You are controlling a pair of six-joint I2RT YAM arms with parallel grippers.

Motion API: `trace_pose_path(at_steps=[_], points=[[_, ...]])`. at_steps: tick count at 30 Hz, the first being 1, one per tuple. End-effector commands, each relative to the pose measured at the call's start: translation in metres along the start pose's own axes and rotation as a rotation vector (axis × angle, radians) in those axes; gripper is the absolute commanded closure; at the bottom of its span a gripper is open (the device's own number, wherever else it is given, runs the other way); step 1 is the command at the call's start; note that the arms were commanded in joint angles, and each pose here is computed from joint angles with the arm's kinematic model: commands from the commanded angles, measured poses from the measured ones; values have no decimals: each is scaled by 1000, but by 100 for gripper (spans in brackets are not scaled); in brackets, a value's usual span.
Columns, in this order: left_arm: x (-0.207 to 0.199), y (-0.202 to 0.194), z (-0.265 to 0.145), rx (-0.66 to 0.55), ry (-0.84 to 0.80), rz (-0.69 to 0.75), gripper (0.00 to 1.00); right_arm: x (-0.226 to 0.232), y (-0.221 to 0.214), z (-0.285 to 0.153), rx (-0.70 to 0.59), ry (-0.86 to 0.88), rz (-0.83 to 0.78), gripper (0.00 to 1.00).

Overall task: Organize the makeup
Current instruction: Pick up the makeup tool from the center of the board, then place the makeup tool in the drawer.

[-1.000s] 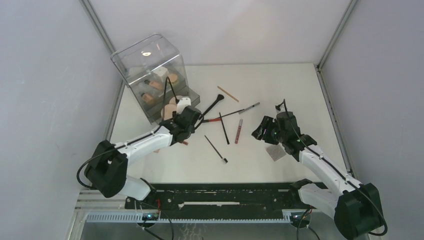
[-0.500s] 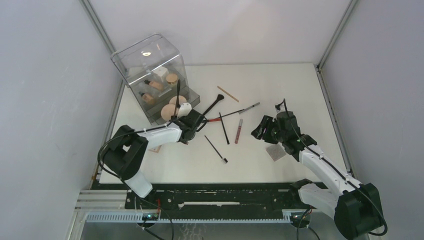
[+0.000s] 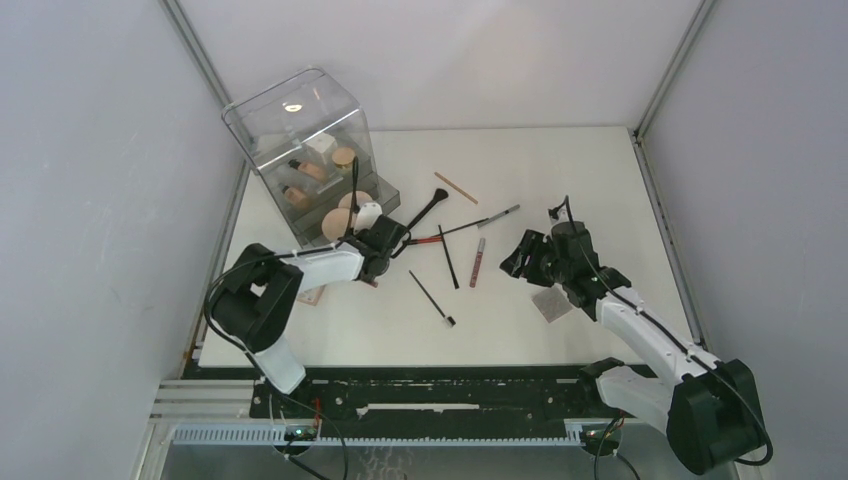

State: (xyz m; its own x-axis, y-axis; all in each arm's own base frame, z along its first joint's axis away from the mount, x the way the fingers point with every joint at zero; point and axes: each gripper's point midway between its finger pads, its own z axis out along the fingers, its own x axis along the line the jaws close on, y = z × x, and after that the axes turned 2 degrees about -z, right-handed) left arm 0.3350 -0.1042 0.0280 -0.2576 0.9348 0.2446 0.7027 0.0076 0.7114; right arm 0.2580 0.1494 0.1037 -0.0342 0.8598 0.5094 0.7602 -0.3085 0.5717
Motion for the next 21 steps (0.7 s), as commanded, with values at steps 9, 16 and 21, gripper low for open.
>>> trace_pose_path(at_steps=[9, 16, 21], points=[[-24, 74, -84, -80, -308, 20, 100, 11, 14, 7, -34, 23, -13, 38], [-13, 123, -142, -143, -455, 23, 100, 24, 18, 13, -31, 58, -19, 38], [32, 152, -129, -162, -394, -140, 100, 28, 17, 16, -18, 56, -30, 38]])
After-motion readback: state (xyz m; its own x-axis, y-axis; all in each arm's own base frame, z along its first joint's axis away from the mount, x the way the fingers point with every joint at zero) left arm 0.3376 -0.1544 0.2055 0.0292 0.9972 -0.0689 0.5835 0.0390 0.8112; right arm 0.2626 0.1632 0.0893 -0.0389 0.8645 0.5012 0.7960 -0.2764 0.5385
